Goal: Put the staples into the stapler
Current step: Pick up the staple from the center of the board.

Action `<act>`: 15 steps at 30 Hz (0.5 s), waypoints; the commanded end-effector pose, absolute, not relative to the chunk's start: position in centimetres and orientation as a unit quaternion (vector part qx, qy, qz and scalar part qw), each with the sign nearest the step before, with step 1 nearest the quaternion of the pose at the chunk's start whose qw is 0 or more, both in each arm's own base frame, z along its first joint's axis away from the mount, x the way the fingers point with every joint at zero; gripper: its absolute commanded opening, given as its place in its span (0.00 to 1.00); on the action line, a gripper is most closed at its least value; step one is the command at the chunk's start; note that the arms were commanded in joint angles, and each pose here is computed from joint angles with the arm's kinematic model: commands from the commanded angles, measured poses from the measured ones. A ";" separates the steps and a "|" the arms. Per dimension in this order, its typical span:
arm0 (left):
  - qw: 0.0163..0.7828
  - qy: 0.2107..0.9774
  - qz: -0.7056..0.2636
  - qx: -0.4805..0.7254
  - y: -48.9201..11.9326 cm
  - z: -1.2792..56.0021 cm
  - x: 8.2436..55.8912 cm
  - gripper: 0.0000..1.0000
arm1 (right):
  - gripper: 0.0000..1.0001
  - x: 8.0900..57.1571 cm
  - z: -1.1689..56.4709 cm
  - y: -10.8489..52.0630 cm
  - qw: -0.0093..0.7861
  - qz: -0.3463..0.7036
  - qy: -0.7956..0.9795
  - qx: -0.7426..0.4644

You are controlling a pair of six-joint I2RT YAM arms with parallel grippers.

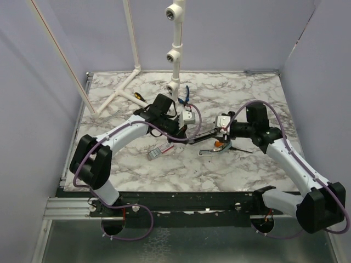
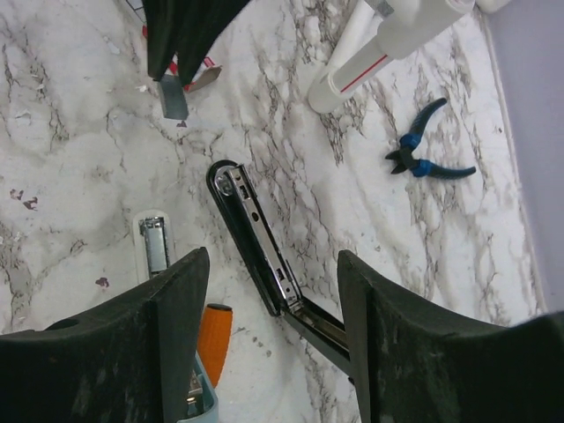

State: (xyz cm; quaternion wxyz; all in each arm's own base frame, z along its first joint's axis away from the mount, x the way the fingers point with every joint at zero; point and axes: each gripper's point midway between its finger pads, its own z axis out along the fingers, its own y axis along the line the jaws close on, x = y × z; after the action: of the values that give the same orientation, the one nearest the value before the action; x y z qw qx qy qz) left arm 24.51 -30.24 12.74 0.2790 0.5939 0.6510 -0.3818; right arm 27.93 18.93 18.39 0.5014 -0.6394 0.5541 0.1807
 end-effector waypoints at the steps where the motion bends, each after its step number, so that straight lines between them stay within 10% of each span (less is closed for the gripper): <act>1: 0.249 0.668 -0.458 0.531 -31.8 17.4 23.2 0.06 | 0.64 26.9 18.6 20.0 0.503 0.164 0.510 -0.678; 15: 0.182 0.718 -0.479 0.472 -32.6 18.7 23.5 0.02 | 0.57 25.3 18.7 22.3 0.505 0.112 0.437 -0.736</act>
State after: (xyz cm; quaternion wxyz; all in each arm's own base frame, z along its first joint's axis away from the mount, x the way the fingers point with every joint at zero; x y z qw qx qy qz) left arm 24.70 -32.61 19.25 0.2348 0.4955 0.6998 -0.4578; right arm 25.05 22.39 18.52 0.5027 -0.7220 0.4521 0.1467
